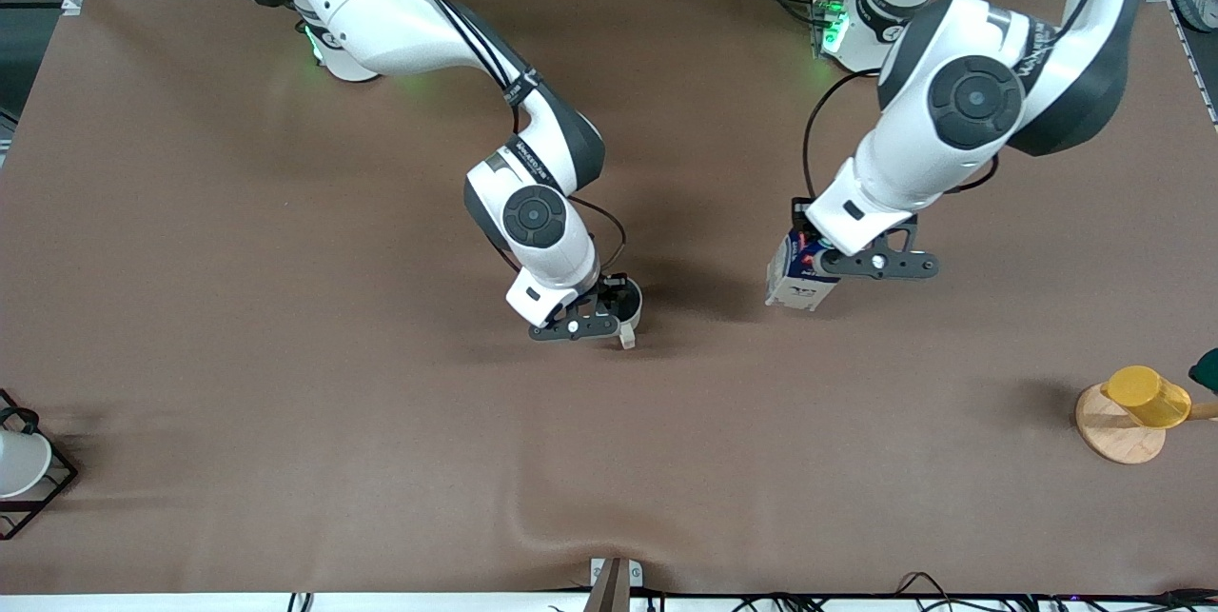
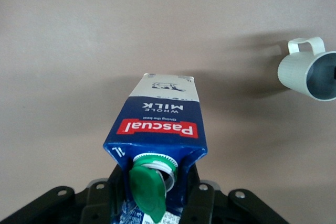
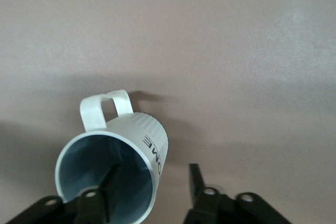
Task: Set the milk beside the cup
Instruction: 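Set the mug down, open the right gripper and withdraw the right arm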
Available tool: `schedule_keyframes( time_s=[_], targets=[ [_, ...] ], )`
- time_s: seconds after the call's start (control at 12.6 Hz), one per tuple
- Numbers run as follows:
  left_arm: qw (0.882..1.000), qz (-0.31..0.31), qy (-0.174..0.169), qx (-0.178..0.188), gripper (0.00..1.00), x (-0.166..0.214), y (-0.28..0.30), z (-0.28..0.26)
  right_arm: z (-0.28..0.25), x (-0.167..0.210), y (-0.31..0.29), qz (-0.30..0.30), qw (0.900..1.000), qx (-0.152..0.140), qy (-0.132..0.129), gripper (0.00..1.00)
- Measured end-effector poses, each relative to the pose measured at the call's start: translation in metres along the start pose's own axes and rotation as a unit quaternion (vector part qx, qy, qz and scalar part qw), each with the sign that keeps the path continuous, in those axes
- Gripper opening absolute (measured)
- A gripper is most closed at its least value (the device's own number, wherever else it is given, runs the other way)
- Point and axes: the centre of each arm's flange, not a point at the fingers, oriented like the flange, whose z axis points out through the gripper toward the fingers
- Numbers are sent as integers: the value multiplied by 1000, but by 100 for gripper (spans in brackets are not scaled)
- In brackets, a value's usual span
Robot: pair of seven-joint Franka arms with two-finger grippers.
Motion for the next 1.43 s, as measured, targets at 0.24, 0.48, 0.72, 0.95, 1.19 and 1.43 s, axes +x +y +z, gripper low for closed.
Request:
schedule_keyframes(
  time_s=[0.24,0.48,0.72,0.95,1.19,1.43],
  targets=[
    [1000,-4,-6,-3,48,-18,43,4,-32,0,1,1,1000,-7,-9,100],
    [1000,-22,-19,2,48,-42,95,20,-107,8,34,-1,1000,-19,-16,100],
    [999,-38,-33,2,47,-47,146,45,-158,23,113,-19,999,-22,-13,100],
    [998,-45,-48,1,47,-48,194,73,-199,16,191,-26,999,-29,-22,100],
    [998,-33,-62,4,46,-51,224,99,-265,-13,270,-15,999,-32,-8,100],
    [997,-34,-65,2,47,-49,237,108,-320,-46,313,18,999,-39,-3,100]
  ],
)
